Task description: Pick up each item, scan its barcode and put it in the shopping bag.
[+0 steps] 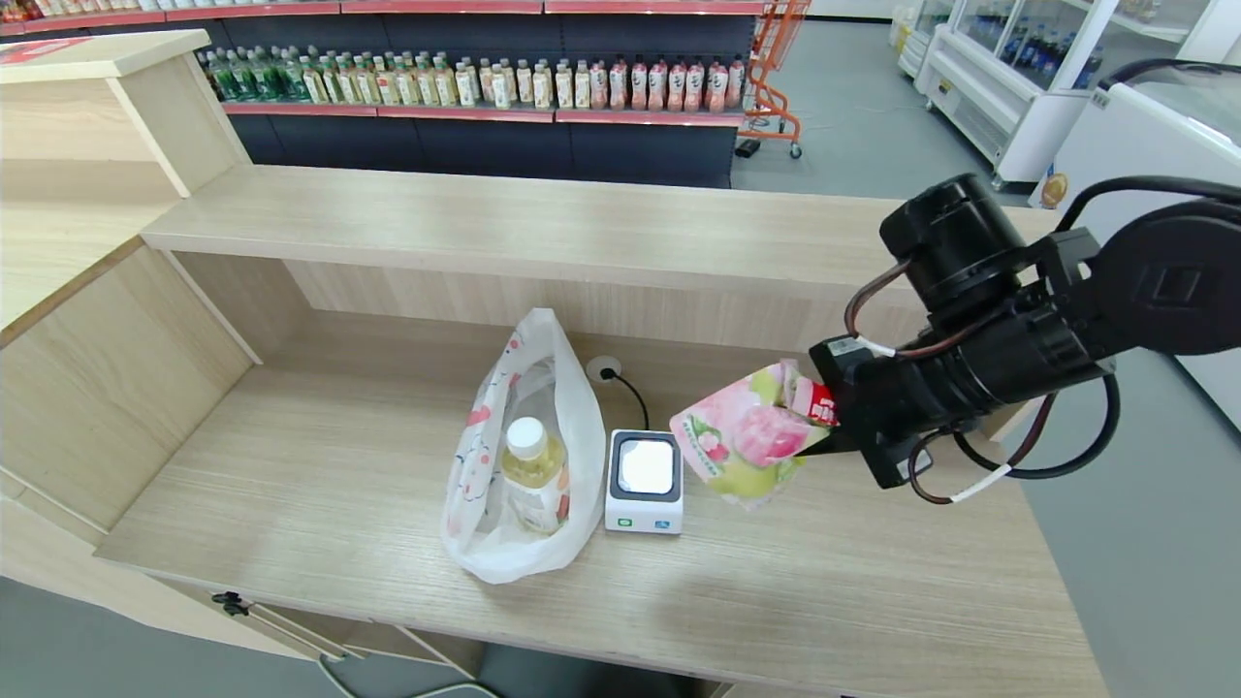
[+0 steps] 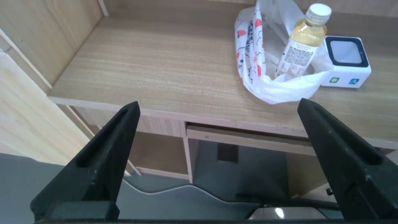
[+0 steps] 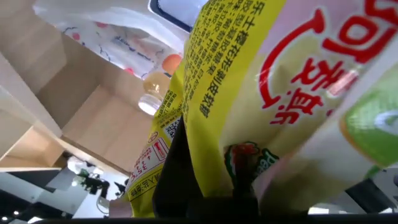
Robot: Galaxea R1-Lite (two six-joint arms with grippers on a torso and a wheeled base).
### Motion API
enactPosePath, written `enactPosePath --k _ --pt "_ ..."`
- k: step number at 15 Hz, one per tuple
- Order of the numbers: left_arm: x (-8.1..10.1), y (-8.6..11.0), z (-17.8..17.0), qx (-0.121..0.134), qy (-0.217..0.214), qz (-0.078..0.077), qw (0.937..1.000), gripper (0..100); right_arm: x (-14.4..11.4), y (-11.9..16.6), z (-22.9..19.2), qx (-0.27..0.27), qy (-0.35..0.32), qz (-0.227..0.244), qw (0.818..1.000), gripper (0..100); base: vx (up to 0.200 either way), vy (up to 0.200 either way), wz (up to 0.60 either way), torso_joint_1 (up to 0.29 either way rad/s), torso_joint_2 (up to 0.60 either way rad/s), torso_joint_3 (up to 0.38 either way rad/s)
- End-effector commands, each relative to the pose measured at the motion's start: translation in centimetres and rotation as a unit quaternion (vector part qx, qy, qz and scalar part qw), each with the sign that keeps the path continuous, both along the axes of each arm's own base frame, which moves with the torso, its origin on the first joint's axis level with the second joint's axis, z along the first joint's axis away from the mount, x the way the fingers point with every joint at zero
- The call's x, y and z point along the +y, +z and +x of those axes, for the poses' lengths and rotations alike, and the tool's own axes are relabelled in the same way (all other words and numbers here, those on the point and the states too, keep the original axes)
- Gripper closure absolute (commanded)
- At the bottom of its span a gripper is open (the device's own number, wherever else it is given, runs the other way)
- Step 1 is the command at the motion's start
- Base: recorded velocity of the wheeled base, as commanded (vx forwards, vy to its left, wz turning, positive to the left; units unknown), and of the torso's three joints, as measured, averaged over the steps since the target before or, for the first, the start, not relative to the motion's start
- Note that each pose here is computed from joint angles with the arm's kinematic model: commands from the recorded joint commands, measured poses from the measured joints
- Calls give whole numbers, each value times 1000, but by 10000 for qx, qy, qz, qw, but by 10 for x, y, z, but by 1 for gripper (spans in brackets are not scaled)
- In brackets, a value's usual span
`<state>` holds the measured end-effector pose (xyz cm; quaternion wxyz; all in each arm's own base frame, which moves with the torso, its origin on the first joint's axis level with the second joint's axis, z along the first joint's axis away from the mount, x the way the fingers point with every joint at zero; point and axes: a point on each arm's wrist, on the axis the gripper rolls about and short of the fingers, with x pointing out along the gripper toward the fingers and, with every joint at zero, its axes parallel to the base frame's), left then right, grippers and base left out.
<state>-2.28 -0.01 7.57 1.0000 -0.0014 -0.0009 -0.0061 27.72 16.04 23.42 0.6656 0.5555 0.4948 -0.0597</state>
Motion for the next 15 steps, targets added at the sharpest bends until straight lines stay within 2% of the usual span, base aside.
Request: enactPosePath --k 1,4,7,11,15 --pt "0 0 0 -6 -1 -2 10000 0 11 -3 -5 82 128 9 9999 100 0 0 0 0 0 0" --pt "0 0 0 -6 -8 -9 10000 0 27 -10 -12 219 285 -25 9993 100 0 0 0 0 0 0" --pt "0 0 0 -6 -1 -9 10000 0 31 -16 -9 236 252 -111 9993 100 0 0 0 0 0 0" --pt "0 0 0 -6 -1 -17 10000 0 34 -21 -1 211 176 -177 9995 100 0 200 0 -1 -2 2" --pt "0 0 0 2 -8 6 10000 0 33 -29 8 235 14 -308 9992 100 0 0 0 0 0 0"
